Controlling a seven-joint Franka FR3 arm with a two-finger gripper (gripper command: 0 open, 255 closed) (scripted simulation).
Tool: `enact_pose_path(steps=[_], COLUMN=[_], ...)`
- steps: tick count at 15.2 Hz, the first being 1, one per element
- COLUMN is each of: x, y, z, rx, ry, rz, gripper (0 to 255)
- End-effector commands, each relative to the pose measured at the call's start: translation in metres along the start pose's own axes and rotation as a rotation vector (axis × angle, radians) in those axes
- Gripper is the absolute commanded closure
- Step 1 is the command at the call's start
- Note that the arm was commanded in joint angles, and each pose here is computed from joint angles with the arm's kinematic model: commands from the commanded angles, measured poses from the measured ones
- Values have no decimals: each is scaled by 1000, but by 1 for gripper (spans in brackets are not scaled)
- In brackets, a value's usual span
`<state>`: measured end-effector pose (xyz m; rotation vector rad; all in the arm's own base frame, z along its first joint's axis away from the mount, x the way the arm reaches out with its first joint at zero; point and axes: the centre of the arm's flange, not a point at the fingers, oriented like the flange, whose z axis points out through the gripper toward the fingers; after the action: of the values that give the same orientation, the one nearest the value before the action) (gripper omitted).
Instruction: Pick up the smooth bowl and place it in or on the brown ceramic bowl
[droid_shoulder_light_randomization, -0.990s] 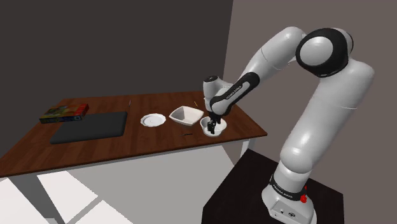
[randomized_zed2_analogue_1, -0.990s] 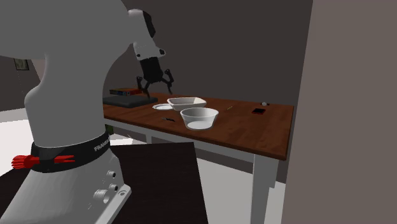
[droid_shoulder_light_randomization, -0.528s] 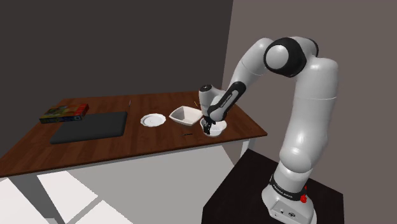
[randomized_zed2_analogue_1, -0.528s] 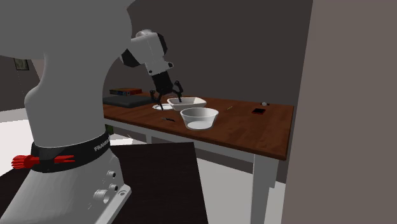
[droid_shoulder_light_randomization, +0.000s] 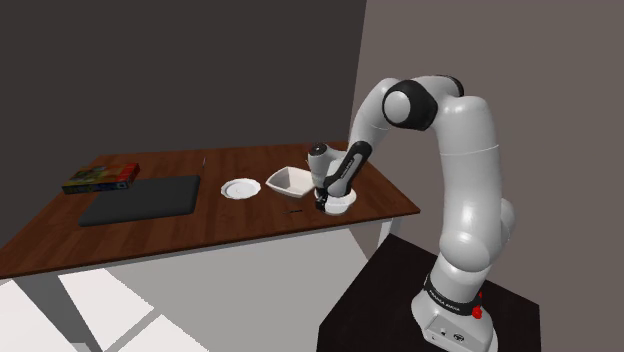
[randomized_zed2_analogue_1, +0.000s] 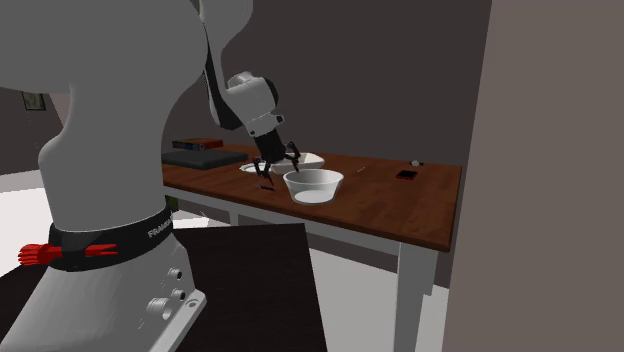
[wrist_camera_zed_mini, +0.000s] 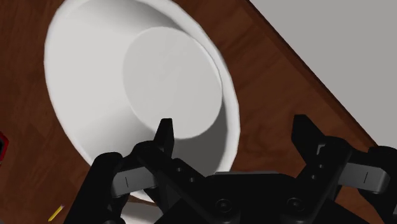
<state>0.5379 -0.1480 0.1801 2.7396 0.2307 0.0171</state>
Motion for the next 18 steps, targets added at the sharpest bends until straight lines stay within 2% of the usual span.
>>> enact_pose_path(steps=[1,5,13,14,18], x=[1,1,1,1,1], y=[1,1,1,1,1], z=[12,31,31,31,31], rx=[-2,-2,-2,-2,-2], ry=[1,1,1,1,1], rz=[0,0,0,0,0], gripper=[0,0,0,255,255])
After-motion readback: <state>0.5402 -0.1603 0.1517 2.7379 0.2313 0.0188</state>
